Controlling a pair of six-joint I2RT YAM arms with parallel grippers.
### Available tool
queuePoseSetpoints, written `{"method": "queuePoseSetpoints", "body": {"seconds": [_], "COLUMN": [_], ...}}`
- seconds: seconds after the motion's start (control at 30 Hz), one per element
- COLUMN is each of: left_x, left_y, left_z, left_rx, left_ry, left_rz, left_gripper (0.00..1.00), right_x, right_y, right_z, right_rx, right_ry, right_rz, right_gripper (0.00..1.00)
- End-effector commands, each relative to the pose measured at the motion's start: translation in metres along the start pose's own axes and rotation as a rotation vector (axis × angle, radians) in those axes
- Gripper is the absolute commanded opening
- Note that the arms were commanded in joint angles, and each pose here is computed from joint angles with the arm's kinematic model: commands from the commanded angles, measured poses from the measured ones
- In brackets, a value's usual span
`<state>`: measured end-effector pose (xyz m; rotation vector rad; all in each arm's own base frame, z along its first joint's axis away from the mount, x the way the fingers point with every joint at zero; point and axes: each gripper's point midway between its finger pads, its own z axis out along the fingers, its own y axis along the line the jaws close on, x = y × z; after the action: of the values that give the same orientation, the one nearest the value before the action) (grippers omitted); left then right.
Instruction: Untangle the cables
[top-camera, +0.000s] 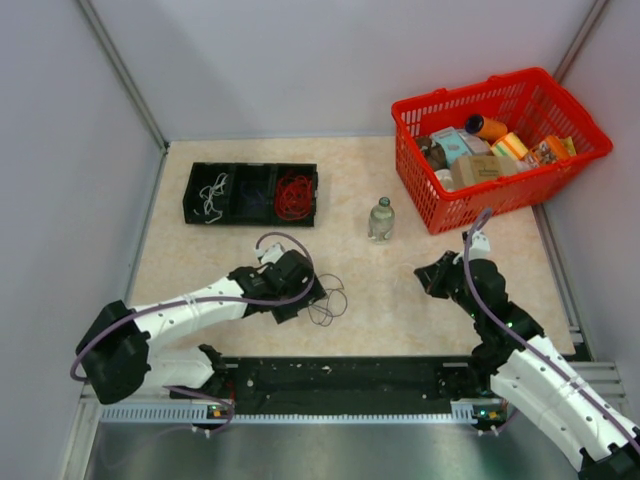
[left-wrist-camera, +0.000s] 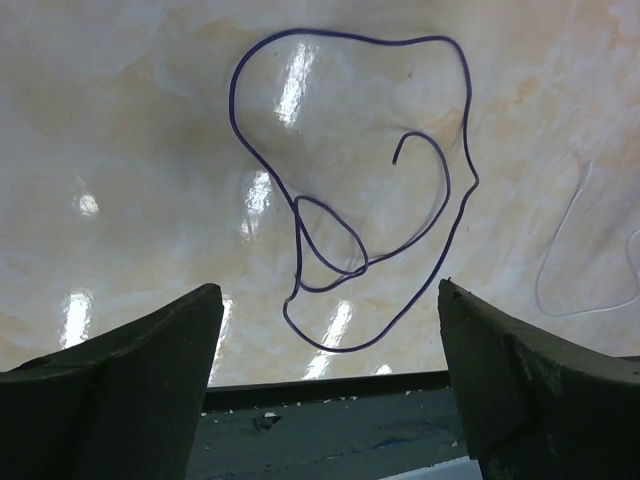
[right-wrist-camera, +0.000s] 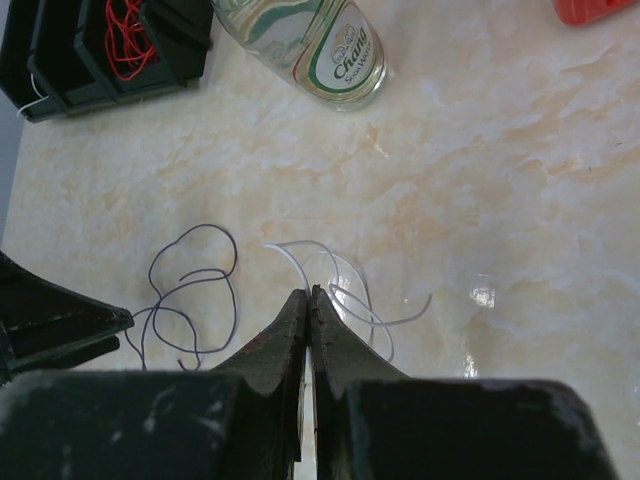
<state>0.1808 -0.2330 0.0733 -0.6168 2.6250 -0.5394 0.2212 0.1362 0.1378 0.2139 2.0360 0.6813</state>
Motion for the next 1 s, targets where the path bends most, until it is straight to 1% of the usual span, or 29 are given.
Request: {"method": "queuePoseSetpoints", "body": {"seconds": [0.0,0.03,0.1,0.2,0.3,0.33,0.4,0.43,0.53,0.6,0.7,0.77,0.83,0.87,0.93,0.97], "left_x": [0.0,0.0,0.002,0.007,0.009,0.009,0.005,0.003,-0.004,-0.001,0.009,0.011,0.007,0.002,-0.013,-0.021], "left_y": [-0.023,-0.017,-0.013,-0.013,-0.019,-0.019,-0.02,-0.021,-0.017,-0.01,-0.008,-0.009,-0.011,-0.011,-0.011,-0.011], "left_z": [0.002,0.006,0.012,0.024,0.031,0.033,0.037,0.037,0.04,0.045,0.053,0.057,0.056,0.054,0.046,0.04], "left_rx": [0.071,0.03,0.004,0.015,0.053,0.055,0.047,0.039,-0.02,-0.075,-0.106,-0.102,-0.095,-0.097,-0.098,-0.098], "left_ry": [0.009,0.008,0.007,0.009,0.013,0.008,-0.014,-0.026,-0.056,-0.041,0.007,0.009,-0.013,-0.039,-0.108,-0.147], "left_rz": [-0.081,-0.055,-0.019,0.008,0.023,0.028,0.036,0.038,0.047,0.036,0.026,0.02,0.017,0.02,0.031,0.043], "left_gripper": [0.93,0.98,0.99,0.99,0.95,0.92,0.81,0.77,0.71,0.63,0.6,0.5,0.43,0.38,0.16,0.1], "right_x": [-0.001,-0.002,-0.002,-0.001,0.0,0.0,0.0,0.0,0.001,0.0,0.003,0.003,0.004,0.004,0.003,0.004], "right_y": [0.002,0.002,0.002,0.0,0.0,0.0,0.0,0.0,0.0,0.0,-0.001,-0.001,-0.001,-0.001,0.0,0.0], "right_z": [0.0,0.0,0.0,0.001,0.001,0.001,0.001,0.001,0.002,0.002,0.002,0.003,0.003,0.002,0.002,0.002], "right_rx": [-0.014,-0.014,-0.015,-0.011,-0.011,-0.012,-0.011,-0.012,-0.011,-0.011,-0.011,-0.012,-0.013,-0.014,-0.016,-0.018], "right_ry": [-0.012,-0.012,-0.015,-0.015,-0.011,-0.01,-0.011,-0.012,-0.008,-0.011,-0.007,-0.006,-0.003,-0.004,-0.005,-0.004], "right_rz": [-0.003,-0.006,-0.007,-0.006,-0.003,-0.003,-0.003,-0.003,-0.003,-0.002,0.001,0.003,0.001,0.001,0.0,0.0], "right_gripper": [0.0,0.0,0.0,0.0,0.0,0.0,0.0,0.0,0.0,0.0,0.0,0.0,0.0,0.0,0.0,0.0]}}
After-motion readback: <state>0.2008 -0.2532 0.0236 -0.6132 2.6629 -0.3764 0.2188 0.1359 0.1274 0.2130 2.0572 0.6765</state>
